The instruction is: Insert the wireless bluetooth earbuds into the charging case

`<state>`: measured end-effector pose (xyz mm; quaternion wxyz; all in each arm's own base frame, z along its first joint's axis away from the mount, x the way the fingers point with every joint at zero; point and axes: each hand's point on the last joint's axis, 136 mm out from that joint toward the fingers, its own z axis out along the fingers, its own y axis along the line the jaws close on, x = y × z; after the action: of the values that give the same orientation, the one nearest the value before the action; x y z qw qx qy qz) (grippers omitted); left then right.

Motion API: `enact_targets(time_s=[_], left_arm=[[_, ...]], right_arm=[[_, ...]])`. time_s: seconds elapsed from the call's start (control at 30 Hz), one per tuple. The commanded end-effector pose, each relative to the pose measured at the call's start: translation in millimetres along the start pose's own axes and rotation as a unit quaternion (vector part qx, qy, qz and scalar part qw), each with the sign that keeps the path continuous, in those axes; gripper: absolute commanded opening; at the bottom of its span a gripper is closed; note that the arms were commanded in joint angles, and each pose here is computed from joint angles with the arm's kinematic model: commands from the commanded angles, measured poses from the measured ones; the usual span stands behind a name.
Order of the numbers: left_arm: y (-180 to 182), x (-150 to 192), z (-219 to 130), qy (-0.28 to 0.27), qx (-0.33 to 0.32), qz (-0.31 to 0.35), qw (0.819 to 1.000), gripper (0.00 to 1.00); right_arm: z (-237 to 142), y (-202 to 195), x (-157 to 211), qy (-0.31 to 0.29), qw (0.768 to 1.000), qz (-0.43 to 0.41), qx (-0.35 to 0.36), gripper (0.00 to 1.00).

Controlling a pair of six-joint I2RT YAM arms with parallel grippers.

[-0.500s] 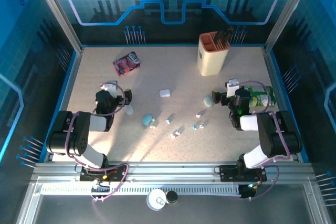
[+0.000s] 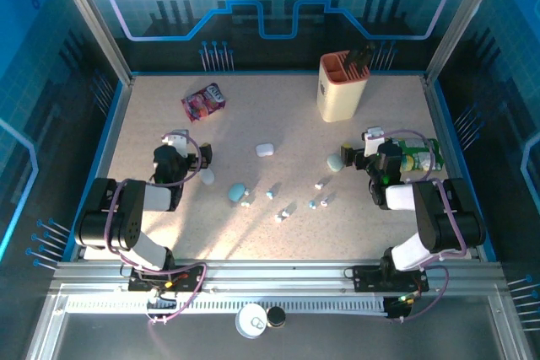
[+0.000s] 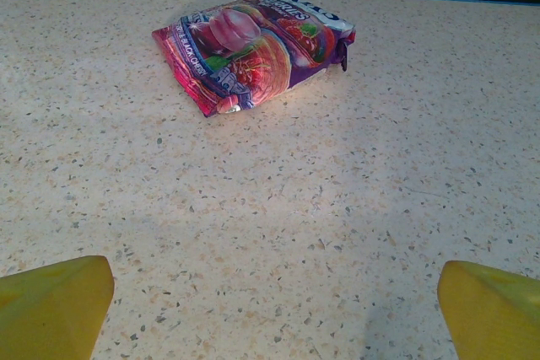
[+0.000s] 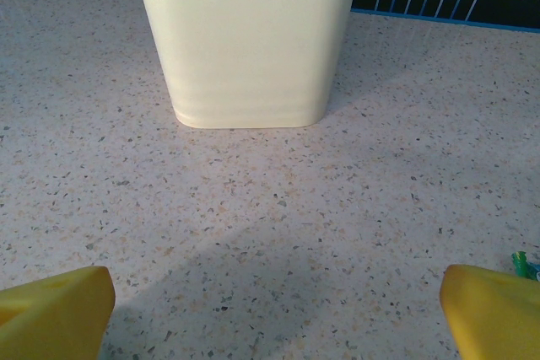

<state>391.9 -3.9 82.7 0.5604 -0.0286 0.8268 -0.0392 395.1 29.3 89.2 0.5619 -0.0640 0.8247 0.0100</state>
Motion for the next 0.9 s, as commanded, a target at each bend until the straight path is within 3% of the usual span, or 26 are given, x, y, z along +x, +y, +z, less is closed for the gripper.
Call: enact_targets(time_s=[0.0,0.4,0.6,0.77,0.87], left_arm=[[-5,-14,2,-0.022,0.014,0.000,1.000,0.99],[-2,-15,0,-0.025,0.005,-0.002,1.000,0.99],[-3,-39,-24,-0.055,-0.008,0.005,0.998,0.99],[-33,-70,-50,-0.071,0.009,0.047,0.996,0.99],[-65,-78,-61,-0.067,0.052,0.069,0.994,0.99]], right_arm=[[1,1,-10,-0.018,1.000,-0.003,-0.002,1.00],[1,1,-10,-0.020,1.000,-0.004,-0.002,1.00],[-12,9,-27,-0.031,0.999,-0.026,-0.004,1.00],[-32,23,-52,-0.035,0.998,-0.051,-0.010,1.00],[-44,39,-64,-0.043,0.997,-0.035,-0.050,1.00]])
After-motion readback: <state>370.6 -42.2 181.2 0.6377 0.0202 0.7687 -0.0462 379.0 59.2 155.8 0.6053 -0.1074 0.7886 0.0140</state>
